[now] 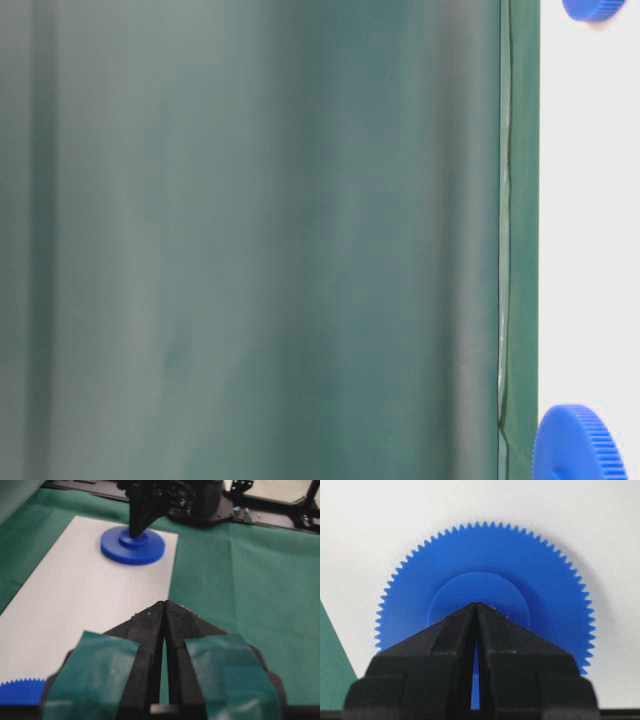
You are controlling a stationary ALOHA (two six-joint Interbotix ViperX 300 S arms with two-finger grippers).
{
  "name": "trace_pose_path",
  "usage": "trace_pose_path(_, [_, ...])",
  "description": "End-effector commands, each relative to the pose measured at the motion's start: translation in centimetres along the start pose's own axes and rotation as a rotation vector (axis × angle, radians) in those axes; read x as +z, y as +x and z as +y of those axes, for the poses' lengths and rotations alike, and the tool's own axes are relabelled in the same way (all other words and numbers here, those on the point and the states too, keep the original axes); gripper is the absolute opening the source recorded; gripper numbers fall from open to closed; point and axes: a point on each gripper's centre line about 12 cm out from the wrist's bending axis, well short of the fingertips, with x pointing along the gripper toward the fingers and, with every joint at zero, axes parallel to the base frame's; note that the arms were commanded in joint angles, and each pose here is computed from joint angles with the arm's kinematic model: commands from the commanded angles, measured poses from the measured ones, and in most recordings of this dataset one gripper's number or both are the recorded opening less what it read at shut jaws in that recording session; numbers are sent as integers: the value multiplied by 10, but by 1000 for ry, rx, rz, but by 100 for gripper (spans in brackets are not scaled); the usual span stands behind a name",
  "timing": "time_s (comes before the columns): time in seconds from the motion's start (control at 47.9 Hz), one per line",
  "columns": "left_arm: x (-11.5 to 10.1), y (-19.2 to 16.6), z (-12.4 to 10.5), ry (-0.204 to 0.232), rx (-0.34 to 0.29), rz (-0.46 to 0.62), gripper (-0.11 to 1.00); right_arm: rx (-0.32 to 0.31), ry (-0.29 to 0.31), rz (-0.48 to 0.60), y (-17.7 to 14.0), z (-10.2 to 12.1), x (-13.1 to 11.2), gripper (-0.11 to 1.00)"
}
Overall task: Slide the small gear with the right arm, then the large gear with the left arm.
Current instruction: 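Slide the small blue gear back right with the right gripper, then lift the right gripper off the gear and retract it right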
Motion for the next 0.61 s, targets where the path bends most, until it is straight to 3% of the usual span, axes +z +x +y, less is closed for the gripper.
trace_pose_path(0.0, [8,2,-2,-1,-7,-22,0,1,1,-14,0,1,6,51])
trace_pose_path(0.417, [9,2,-2,-1,-7,-22,0,8,-44,-58,-20,10,32,51])
trace_pose_path(0.584, [8,3,-2,-3,-7,-19,0,26,-64,-133,-41,15,47,51])
